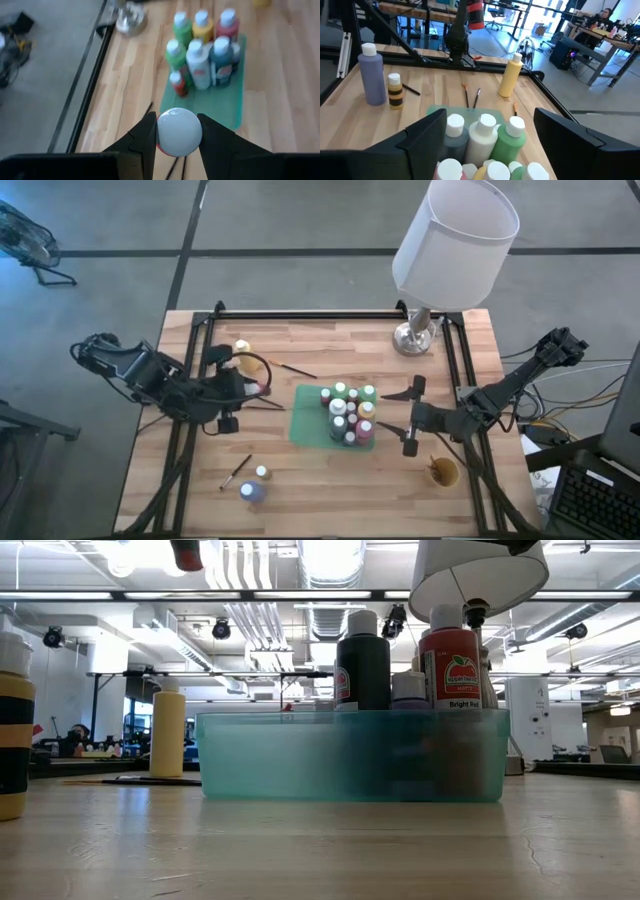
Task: Pick & Place Paint Supplies
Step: Put the red paint bottle into the green bin
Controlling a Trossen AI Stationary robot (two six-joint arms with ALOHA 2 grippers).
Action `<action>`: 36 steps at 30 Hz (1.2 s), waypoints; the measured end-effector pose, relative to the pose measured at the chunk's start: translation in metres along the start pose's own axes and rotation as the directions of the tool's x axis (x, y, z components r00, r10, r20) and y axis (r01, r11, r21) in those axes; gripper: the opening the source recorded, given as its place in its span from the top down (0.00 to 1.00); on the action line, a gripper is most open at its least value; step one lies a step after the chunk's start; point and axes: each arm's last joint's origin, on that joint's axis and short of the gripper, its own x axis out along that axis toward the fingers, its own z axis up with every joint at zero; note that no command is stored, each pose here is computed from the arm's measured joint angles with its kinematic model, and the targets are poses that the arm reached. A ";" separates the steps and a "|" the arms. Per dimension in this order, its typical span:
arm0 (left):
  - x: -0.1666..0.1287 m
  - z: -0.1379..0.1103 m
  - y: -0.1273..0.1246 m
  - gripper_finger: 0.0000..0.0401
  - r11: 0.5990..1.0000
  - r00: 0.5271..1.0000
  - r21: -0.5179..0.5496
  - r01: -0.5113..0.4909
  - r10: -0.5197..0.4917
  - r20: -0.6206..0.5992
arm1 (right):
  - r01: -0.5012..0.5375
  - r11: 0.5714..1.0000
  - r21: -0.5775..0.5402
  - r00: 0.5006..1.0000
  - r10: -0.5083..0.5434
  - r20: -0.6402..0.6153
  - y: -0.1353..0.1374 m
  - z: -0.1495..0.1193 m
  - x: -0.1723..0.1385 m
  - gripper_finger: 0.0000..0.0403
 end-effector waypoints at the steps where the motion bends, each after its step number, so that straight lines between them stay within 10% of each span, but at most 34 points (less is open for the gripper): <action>1: 0.000 0.003 -0.001 0.70 1.000 1.000 0.003 0.006 -0.007 0.024 | 0.000 1.000 0.001 1.000 0.000 0.001 0.000 0.000 0.000 0.27; 13: 0.002 0.031 -0.007 0.70 0.990 0.965 0.112 0.082 -0.107 0.240 | -0.004 0.995 0.095 1.000 0.002 0.020 0.000 0.003 0.000 0.35; 36: 0.073 0.102 -0.003 0.70 0.987 0.970 0.136 0.085 -0.113 0.217 | -0.026 0.998 0.056 0.995 0.020 0.100 -0.008 0.014 0.026 0.27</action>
